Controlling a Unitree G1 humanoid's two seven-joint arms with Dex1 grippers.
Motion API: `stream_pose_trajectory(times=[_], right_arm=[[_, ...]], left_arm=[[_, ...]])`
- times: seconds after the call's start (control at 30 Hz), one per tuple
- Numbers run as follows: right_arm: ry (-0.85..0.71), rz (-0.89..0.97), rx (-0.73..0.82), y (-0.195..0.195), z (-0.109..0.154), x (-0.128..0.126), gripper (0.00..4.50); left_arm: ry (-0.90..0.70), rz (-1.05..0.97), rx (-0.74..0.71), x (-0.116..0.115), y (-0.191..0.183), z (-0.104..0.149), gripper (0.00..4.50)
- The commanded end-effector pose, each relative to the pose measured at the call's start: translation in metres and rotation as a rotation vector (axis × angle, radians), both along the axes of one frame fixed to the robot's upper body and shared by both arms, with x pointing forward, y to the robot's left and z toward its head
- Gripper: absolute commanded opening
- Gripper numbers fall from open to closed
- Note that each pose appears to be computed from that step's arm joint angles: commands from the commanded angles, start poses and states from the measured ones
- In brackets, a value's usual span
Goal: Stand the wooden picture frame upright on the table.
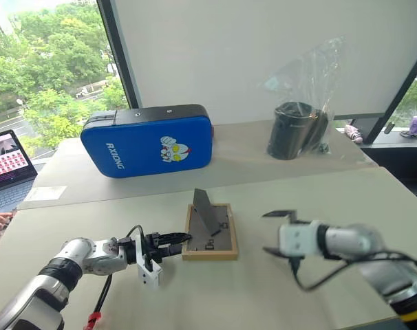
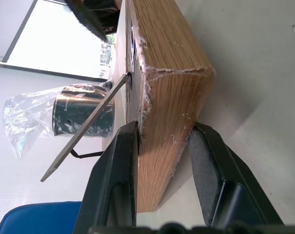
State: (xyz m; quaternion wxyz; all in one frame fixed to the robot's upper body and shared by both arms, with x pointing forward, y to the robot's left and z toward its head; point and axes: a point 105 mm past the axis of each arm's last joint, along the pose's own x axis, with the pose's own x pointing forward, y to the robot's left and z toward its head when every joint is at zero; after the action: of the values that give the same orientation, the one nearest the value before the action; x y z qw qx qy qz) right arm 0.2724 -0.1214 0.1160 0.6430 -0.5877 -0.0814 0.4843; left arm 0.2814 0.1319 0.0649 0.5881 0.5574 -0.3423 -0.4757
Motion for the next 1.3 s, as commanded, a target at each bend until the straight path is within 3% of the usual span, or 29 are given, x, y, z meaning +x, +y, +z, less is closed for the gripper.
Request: stream_pose_trajectory(times=[0.03,0.2,0.33,0.37,0.43,0.63,0.67,0.77,0.8,0.83,0.97,1.07,1.17,1.3], right_arm=[[-0.255,0.180,0.000,0.031,0.011,-0.009,4.49],[-0.374,0.255,0.076,0.055,0.020,-0.007,4.49],[-0.369,0.265,0.067,0.057,0.012,-0.002,4.49],[-0.374,0.263,0.075,0.057,0.013,-0.001,3.98],[-0.382,0.255,0.090,0.057,0.016,0.001,3.55],[-0.402,0.268,0.106,0.058,0.022,0.000,1.34],[-0.410,0.262,0.116,0.058,0.025,0.001,1.22],[-0.423,0.244,0.140,0.058,0.035,0.004,1.22],[-0.424,0.239,0.145,0.057,0.037,0.005,1.22],[-0.424,0.231,0.151,0.056,0.040,0.007,1.22],[-0.430,0.165,0.197,0.047,0.055,0.016,1.22],[-0.428,0.103,0.251,0.038,0.074,0.024,1.22],[-0.390,0.044,0.328,0.032,0.096,0.030,1.22],[-0.016,-0.089,0.545,0.020,0.131,0.041,1.22]], left_arm=[[0.100,-0.028,0.029,-0.016,0.002,-0.018,1.14],[0.087,-0.024,-0.047,-0.012,-0.001,0.000,1.14],[0.091,-0.024,-0.065,-0.011,-0.003,0.005,1.14],[0.094,-0.023,-0.065,-0.011,-0.003,0.006,1.14],[0.101,-0.018,-0.060,-0.011,-0.002,0.005,1.14],[0.117,0.015,-0.055,-0.008,0.001,0.004,1.14],[0.119,0.028,-0.064,-0.006,0.002,0.005,1.14],[0.133,0.061,-0.099,0.000,0.001,0.009,1.14],[0.133,0.071,-0.110,0.002,0.001,0.011,2.07],[0.134,0.086,-0.120,0.004,0.001,0.012,2.23],[0.130,0.196,-0.252,0.014,0.011,0.031,3.70],[0.144,0.340,-0.389,0.020,0.034,0.047,3.70],[0.190,0.441,-0.418,0.015,0.049,0.043,3.70],[0.300,0.543,-0.419,-0.007,0.062,0.019,3.70]])
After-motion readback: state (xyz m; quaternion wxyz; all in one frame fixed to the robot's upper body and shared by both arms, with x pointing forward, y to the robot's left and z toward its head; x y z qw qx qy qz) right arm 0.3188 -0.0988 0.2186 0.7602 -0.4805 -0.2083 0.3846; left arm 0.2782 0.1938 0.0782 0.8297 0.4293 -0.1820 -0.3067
